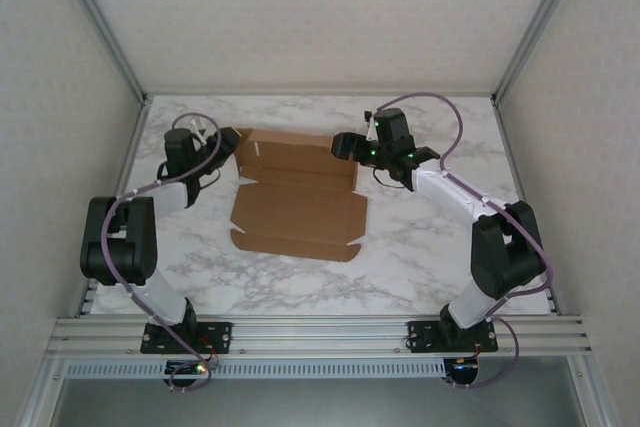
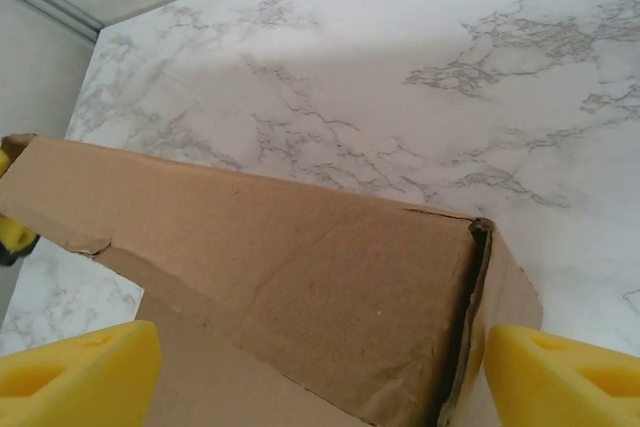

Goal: Fold the paper box

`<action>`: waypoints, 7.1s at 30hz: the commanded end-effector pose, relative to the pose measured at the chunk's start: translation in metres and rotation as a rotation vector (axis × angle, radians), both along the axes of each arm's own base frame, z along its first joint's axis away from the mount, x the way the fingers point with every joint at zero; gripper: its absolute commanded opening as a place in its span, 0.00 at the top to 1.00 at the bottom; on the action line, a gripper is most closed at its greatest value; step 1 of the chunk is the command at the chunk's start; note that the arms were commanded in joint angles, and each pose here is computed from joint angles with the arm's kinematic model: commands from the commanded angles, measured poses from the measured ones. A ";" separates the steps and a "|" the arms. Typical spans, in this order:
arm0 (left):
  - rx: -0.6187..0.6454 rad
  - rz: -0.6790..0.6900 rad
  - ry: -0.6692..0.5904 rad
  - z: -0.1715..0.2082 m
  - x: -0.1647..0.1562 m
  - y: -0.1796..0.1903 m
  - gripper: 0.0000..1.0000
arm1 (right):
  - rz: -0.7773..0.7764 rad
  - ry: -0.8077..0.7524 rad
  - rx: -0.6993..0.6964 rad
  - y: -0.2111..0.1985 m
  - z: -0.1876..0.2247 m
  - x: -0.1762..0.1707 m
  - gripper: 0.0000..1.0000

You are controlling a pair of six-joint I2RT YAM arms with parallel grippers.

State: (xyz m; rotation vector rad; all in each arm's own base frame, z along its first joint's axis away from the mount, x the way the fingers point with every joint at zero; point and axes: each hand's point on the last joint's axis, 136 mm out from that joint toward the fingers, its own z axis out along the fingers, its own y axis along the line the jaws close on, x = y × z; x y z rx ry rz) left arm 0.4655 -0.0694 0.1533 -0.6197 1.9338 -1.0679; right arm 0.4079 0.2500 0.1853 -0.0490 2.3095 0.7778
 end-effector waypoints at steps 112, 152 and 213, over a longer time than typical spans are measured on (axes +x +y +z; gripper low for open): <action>0.440 0.119 -0.355 0.102 0.021 0.018 0.51 | 0.280 -0.218 -0.575 0.064 0.055 0.003 0.53; 0.452 -0.102 -0.020 -0.027 0.013 -0.062 0.51 | 0.176 -0.094 -0.654 0.037 -0.010 0.028 0.47; 0.566 -0.023 0.035 -0.001 -0.012 -0.027 0.51 | -0.476 0.347 0.742 -0.041 -0.012 0.001 0.84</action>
